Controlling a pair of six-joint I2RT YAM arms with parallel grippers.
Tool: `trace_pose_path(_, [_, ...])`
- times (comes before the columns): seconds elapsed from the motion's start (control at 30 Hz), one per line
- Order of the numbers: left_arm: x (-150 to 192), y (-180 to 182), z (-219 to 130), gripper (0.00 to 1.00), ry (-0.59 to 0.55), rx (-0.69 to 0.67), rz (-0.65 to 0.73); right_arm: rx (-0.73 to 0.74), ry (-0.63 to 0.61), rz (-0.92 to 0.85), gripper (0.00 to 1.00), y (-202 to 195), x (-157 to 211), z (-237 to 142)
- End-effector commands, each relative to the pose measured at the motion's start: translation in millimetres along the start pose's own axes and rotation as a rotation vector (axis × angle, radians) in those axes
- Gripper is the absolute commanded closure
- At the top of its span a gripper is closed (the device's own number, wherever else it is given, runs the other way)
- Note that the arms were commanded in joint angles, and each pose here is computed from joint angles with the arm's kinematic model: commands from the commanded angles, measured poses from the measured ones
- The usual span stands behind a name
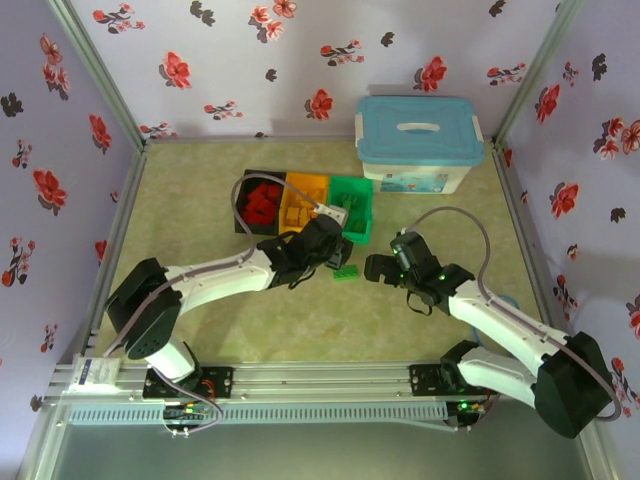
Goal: Sort the legos into containers by color
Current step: Pick up the lego from the center of the table, then place the lego in the container.
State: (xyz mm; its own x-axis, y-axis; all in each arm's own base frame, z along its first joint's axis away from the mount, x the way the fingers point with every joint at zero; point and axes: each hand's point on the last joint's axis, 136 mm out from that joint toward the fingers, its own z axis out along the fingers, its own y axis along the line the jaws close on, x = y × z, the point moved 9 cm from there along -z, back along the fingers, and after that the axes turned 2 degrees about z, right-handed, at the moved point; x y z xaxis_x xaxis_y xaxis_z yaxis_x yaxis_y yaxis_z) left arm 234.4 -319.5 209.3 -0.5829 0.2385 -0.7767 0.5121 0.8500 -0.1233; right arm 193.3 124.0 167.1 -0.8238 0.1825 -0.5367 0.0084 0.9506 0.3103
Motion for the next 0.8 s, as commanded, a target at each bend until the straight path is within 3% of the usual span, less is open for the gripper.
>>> trace_pose_path(0.0, [-15.5, 3.3, 13.0, 0.55, 0.010, 0.012, 0.007, 0.016, -0.027, 0.024, 0.01, -5.0, 0.4, -2.1])
trace_pose_path(0.63, [-55.3, 31.6, 88.3, 0.53, 0.131, 0.005, -0.034, 0.033, -0.046, 0.016, 0.01, -9.8, -1.2, -6.9])
trace_pose_path(0.7, [-59.7, 32.2, 93.1, 0.47, 0.144, -0.002, -0.026, 0.027, -0.045, 0.016, 0.01, -9.0, -1.8, -7.9])
trace_pose_path(0.77, [-63.2, 33.8, 95.8, 0.33, 0.164, -0.013, -0.027, 0.023, -0.046, 0.019, 0.01, -8.6, -2.1, -9.0])
